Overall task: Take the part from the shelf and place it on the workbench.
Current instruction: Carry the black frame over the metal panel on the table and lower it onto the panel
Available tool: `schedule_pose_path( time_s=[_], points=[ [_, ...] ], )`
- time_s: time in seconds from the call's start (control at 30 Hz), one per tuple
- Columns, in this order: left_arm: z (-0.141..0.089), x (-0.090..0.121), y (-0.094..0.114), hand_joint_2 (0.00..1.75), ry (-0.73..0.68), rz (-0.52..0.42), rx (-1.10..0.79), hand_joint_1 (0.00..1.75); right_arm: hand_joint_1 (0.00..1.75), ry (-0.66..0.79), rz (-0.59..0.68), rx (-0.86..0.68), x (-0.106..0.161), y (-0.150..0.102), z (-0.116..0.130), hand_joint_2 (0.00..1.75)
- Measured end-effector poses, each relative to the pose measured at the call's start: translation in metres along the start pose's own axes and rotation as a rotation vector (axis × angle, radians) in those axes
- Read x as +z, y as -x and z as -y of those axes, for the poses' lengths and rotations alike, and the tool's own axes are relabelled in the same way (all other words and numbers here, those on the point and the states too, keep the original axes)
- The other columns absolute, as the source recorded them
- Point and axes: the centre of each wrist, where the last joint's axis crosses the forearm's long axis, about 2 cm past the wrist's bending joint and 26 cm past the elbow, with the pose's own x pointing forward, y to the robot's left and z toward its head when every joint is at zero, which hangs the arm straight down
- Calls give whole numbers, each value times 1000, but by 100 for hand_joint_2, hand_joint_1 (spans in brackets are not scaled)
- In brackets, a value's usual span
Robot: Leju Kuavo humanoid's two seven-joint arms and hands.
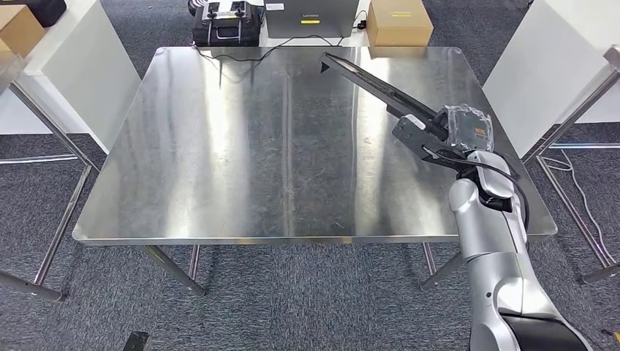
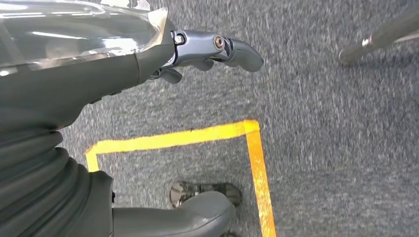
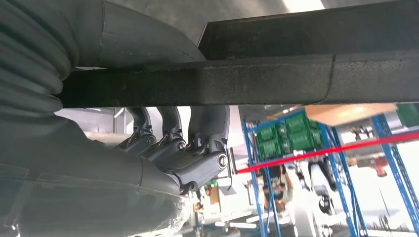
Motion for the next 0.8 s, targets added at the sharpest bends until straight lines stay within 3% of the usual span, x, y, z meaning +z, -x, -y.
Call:
schedule_pose_path(
  time_s=[0.27, 0.8],
  points=[
    [-1, 0, 0, 175, 11, -8, 25, 0, 175, -72, -28, -13, -2, 6, -16, 175],
    [0, -1, -2, 175, 24, -9, 27, 0, 175, -198, -100, -82, 22, 17, -64, 175]
  ],
)
